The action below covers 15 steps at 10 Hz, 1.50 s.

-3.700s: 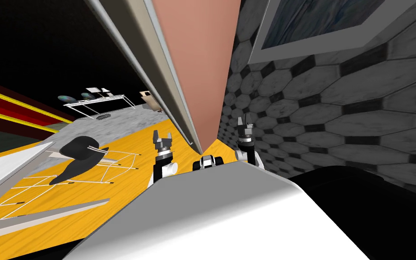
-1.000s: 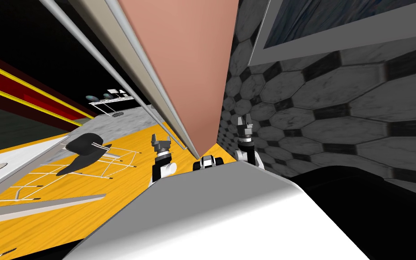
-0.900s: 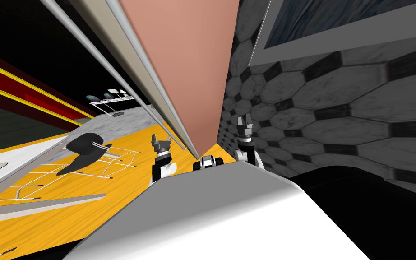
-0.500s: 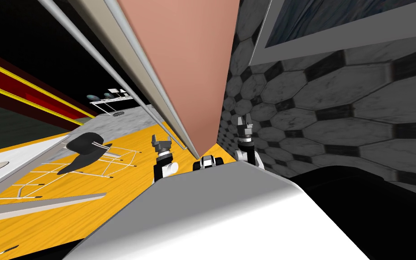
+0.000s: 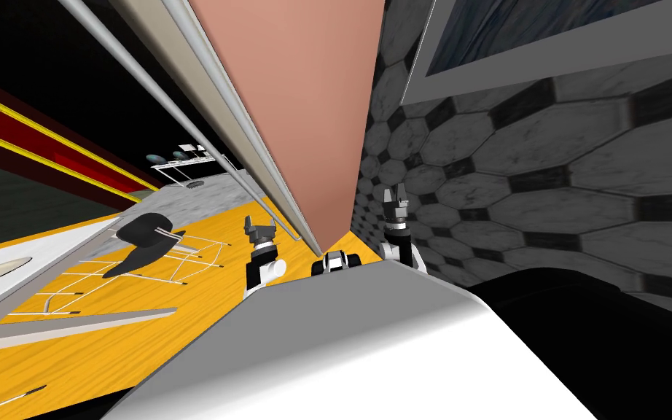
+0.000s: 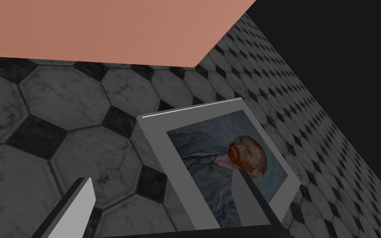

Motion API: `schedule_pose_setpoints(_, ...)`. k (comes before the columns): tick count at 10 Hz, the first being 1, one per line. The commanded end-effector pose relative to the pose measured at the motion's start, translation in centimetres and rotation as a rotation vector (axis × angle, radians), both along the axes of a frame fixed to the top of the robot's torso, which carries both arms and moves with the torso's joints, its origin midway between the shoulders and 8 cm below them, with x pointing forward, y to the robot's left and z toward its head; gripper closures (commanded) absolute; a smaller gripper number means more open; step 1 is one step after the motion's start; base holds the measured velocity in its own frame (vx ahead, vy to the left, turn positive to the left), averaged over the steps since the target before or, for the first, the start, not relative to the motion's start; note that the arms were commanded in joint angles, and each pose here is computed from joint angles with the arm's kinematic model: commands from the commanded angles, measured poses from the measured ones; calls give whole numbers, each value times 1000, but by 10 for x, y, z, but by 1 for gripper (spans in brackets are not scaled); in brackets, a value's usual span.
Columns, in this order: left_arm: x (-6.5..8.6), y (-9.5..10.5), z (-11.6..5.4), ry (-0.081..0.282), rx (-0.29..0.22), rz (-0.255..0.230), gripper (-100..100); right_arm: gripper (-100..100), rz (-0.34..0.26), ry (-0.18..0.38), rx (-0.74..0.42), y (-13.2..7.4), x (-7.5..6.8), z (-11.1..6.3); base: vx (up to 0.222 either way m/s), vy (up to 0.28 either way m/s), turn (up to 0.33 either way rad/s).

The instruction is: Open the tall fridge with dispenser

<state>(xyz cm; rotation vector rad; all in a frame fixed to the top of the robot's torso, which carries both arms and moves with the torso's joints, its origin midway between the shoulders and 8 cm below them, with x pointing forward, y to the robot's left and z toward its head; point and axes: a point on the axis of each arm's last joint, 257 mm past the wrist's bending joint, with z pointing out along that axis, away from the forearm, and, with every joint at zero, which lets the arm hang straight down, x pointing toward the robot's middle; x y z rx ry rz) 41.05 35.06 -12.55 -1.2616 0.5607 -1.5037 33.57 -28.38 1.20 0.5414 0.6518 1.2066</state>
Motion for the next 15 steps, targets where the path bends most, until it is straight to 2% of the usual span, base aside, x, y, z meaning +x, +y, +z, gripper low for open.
schedule_pose_setpoints(1, -5, -6, 7, -34, 9, -6, 100, 0, 0, 0, 0, 0, 0, 0, 54, 11, -63)
schedule_pose_setpoints(3, -7, -5, 6, -33, 9, -6, 100, 0, 0, 0, 0, 0, 0, 0, 20, -2, 12)
schedule_pose_setpoints(4, -6, -4, 9, -16, 30, -26, -100, 0, 0, 0, 0, 0, 0, 0, 1, -5, 18)
schedule_pose_setpoints(15, -2, -7, 19, 84, 11, -97, -100, 0, 0, 0, 0, 0, 0, 0, 5, 1, 19)
